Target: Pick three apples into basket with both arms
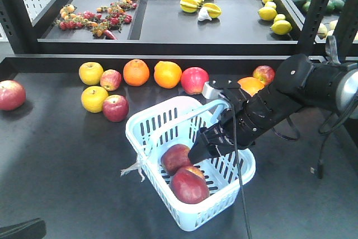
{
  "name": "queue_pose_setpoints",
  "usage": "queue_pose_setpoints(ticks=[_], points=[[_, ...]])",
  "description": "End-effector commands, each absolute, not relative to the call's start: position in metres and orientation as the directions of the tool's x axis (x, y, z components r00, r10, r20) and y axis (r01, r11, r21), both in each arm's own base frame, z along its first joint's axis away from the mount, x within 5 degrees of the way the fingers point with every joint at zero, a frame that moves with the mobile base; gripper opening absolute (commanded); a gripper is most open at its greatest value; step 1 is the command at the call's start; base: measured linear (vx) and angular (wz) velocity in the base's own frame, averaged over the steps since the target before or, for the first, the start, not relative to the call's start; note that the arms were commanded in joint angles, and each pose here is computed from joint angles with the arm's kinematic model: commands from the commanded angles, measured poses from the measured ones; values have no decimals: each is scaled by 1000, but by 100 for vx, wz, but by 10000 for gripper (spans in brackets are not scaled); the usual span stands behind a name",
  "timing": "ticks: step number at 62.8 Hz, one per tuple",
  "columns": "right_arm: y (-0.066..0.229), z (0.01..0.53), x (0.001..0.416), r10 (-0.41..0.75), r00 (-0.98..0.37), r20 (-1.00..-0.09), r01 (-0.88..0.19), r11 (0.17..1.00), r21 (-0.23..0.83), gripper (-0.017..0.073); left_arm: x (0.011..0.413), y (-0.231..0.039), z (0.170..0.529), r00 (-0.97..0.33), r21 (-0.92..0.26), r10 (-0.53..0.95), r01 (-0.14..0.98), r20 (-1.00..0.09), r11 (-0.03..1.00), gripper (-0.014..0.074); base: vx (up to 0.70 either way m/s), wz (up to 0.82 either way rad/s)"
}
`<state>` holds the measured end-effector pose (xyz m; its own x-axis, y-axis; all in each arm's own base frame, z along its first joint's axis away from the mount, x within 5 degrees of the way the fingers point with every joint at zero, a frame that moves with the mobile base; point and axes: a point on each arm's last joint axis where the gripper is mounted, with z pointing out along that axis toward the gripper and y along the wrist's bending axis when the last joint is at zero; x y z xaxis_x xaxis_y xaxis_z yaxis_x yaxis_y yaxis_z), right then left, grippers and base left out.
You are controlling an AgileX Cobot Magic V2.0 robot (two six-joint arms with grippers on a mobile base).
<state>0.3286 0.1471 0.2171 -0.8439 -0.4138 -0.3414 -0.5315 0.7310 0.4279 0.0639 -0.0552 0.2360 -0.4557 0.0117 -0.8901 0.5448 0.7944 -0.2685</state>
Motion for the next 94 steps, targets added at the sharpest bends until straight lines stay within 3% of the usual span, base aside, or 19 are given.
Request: queue_pose_setpoints(ticks=[1, 13, 21, 30, 45, 60, 69, 94], points=[[147, 254, 322, -398, -810, -431, -572, 701, 427, 414, 68, -55, 251, -398, -288, -61, 540, -915, 791, -6, 0, 0], [143, 284, 301, -449, -763, -465, -636, 646, 421, -17, 68, -55, 251, -398, -288, -61, 540, -915, 791, -6, 0, 0], [139, 311, 279, -488, -714, -502, -693, 594, 409, -8, 68, -55, 250, -398, -288, -62, 539, -915, 792, -6, 0, 0], [128, 357, 241, -476, -599, -644, -772, 558, 305, -4, 68, -55, 249, -395, -287, -64, 537, -916, 793, -6, 0, 0], [98, 364, 155, -410, -444, -797, -792, 596, 134, -5, 68, -55, 249, -395, -287, -64, 537, -916, 793, -6, 0, 0], [62, 307, 99, -301, -335, -893, -636, 771, -21, -5, 69, -55, 251, -382, -287, -75, 535, -921, 795, -6, 0, 0], [47, 282, 84, -286, -276, -917, -552, 829, -92, -5, 70, -55, 252, -367, -286, -87, 533, -926, 796, -6, 0, 0], [42, 275, 77, -279, -230, -932, -519, 846, -125, -5, 70, -54, 254, -357, -286, -95, 532, -929, 797, -6, 0, 0]])
